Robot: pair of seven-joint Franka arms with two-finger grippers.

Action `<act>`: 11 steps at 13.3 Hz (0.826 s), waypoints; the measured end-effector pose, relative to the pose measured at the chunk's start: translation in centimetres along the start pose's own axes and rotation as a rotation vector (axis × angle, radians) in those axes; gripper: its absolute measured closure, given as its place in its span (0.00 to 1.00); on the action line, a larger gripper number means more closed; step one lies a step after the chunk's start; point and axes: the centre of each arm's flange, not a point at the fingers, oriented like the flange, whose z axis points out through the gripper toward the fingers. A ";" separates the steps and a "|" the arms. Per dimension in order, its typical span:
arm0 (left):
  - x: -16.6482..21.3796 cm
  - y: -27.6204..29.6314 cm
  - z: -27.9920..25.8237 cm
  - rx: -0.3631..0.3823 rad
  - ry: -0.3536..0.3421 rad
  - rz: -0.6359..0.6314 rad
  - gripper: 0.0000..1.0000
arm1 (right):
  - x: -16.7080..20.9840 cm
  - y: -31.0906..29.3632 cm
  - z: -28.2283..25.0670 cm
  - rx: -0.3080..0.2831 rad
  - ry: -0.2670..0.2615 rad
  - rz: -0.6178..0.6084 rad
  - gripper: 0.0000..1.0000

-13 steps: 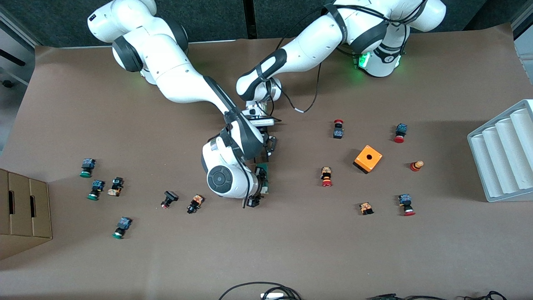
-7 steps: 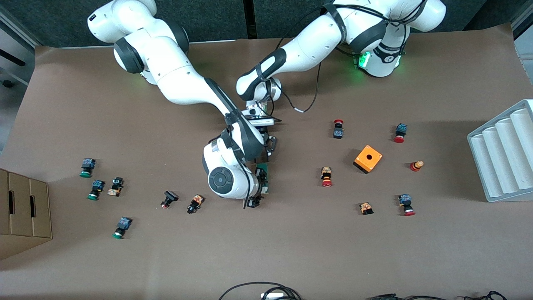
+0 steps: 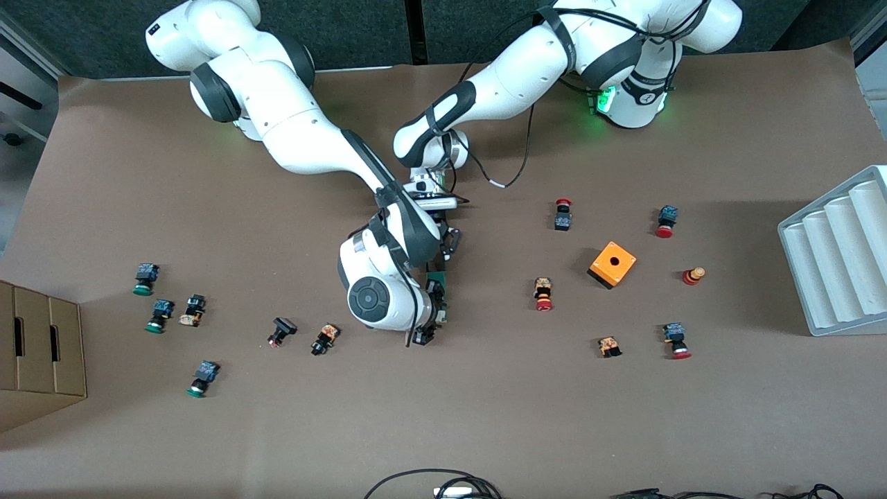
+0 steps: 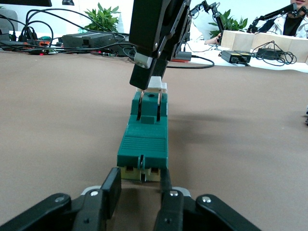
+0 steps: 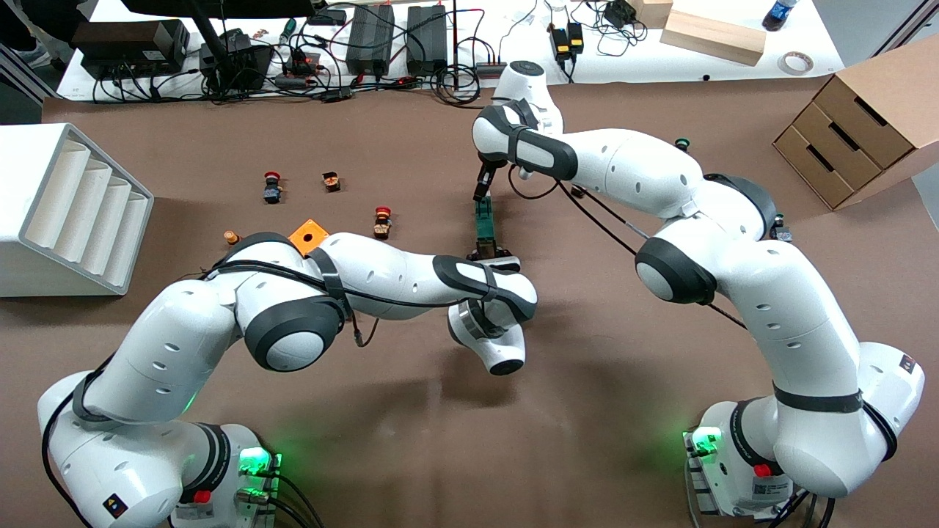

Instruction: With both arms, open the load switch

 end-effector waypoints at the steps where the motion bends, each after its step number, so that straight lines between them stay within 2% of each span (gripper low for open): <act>1: 0.0 0.1 0.0 -0.001 0.001 -0.003 0.59 | 0.0 0.0 0.0 0.000 0.000 -0.001 0.50; 2: 0.1 0.1 0.1 -0.001 0.001 -0.005 0.59 | -0.1 0.0 0.0 0.001 -0.002 -0.001 0.53; 4: 0.3 0.5 0.3 -0.004 0.004 -0.014 0.49 | -0.1 -0.1 -0.1 0.006 -0.005 -0.001 0.59; 10: 0.0 0.6 0.4 -0.001 0.006 -0.015 0.56 | -0.2 -0.1 -0.4 0.011 -0.008 -0.002 0.65; 11: 0.0 0.6 0.4 -0.001 0.007 -0.014 0.56 | -0.3 -0.2 -0.6 0.014 -0.010 -0.004 0.69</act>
